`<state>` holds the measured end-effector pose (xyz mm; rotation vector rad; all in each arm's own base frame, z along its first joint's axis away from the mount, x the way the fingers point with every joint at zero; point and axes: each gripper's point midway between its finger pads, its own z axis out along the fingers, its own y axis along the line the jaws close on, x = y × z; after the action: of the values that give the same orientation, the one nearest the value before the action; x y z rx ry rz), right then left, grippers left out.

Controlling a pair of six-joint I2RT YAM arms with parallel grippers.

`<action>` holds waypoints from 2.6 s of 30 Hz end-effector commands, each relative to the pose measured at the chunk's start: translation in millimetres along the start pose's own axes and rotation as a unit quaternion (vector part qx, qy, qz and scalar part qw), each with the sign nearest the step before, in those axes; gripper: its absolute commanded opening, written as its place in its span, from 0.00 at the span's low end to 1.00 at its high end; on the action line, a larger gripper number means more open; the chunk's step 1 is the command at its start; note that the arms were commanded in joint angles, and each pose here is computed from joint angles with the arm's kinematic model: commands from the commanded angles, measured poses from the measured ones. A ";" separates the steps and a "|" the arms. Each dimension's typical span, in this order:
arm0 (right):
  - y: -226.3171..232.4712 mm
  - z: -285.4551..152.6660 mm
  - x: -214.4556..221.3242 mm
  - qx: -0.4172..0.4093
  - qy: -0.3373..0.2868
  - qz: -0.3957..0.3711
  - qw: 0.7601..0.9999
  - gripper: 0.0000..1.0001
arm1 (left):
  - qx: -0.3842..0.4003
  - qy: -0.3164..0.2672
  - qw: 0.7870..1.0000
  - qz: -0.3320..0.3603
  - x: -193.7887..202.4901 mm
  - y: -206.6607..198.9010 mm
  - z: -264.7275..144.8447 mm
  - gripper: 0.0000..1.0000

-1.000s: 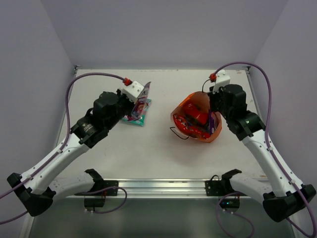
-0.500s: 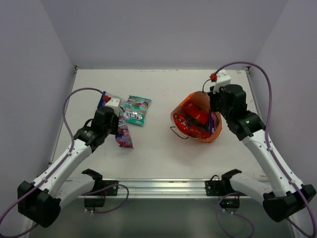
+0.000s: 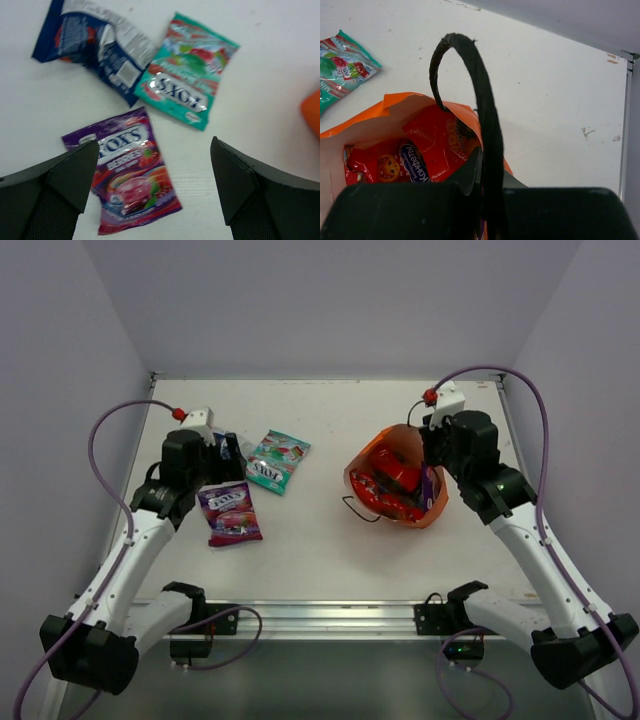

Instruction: Take the snacks out of the paper bag

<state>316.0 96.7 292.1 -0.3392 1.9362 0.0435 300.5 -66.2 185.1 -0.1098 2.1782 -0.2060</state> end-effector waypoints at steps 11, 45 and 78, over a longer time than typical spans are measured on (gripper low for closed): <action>7.5 -24.8 -77.8 -0.041 -0.136 -0.020 0.990 0.00 | 0.349 -0.086 0.933 0.023 -80.7 -260.1 -92.9 0.92; 27.6 -38.4 -76.4 -0.100 -0.156 -0.014 0.983 0.00 | 0.353 -0.040 0.934 -0.037 50.3 -442.4 -16.0 0.72; 36.1 -42.5 -74.5 -0.125 -0.148 -0.004 0.981 0.00 | 0.303 -0.013 0.953 -0.009 111.1 -455.5 53.9 0.30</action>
<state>297.6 117.7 297.7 -0.4830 1.8909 0.1977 285.0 -527.9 172.8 0.1634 1.9591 -0.8875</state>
